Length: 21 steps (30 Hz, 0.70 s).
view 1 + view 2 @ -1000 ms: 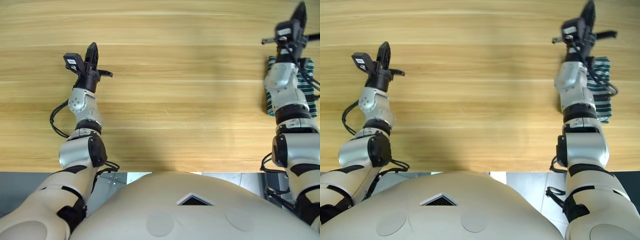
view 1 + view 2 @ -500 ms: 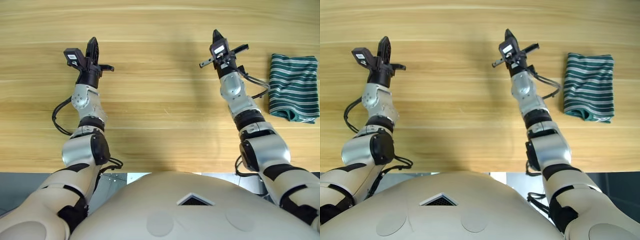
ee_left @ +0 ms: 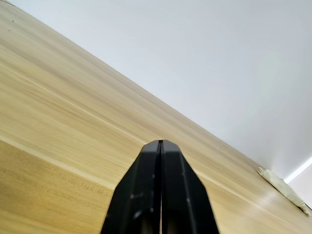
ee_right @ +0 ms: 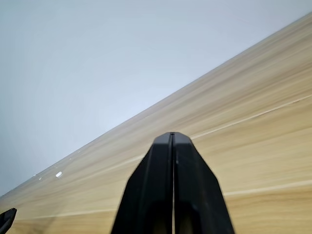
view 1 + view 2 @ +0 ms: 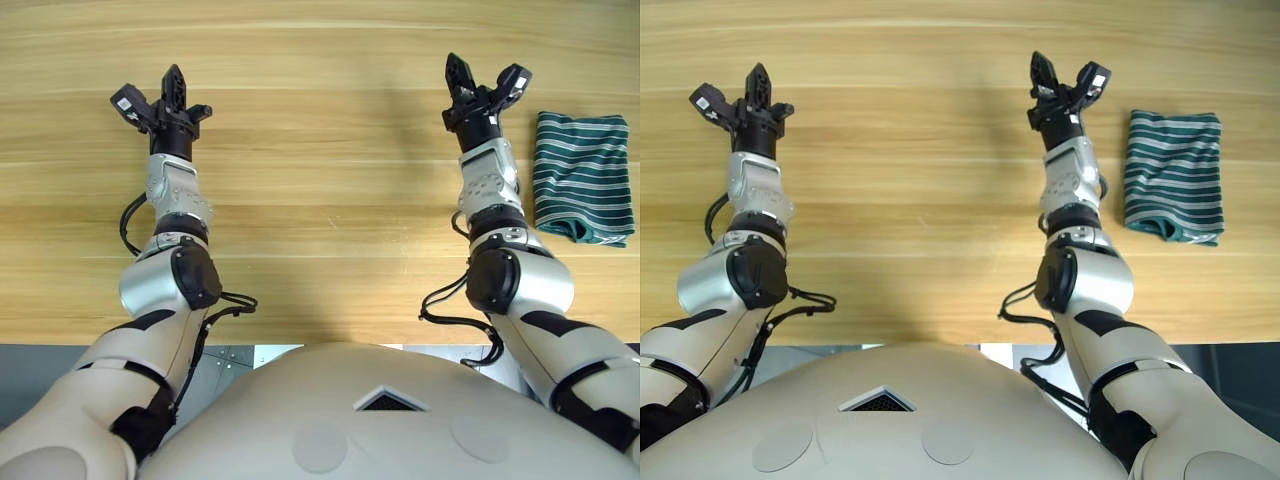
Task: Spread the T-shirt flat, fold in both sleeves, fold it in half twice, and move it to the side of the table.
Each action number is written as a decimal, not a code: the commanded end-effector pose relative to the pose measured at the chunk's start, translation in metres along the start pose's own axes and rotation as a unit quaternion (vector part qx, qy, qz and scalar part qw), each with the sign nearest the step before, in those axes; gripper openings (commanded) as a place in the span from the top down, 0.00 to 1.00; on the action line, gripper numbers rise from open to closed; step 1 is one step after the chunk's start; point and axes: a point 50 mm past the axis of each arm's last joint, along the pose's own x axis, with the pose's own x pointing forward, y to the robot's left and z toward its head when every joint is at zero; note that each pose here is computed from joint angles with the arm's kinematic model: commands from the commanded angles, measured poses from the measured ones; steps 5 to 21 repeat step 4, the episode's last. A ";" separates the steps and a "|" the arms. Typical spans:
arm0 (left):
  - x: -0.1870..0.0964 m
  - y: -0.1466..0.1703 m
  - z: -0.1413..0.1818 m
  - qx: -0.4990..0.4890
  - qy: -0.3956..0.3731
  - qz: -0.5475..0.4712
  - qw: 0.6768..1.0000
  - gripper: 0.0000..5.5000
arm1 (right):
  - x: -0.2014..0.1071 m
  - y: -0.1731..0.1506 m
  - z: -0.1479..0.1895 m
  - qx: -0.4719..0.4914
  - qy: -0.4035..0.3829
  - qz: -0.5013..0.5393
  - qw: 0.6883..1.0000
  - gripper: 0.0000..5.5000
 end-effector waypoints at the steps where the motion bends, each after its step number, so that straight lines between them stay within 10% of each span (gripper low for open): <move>1: 0.006 0.003 0.005 -0.078 0.000 0.014 0.997 1.00 | 0.004 0.000 0.003 0.033 -0.013 0.002 0.999 0.99; 21: 0.005 0.017 0.007 -0.178 0.001 0.062 0.982 1.00 | 0.002 -0.005 0.004 0.082 -0.019 -0.016 0.996 0.99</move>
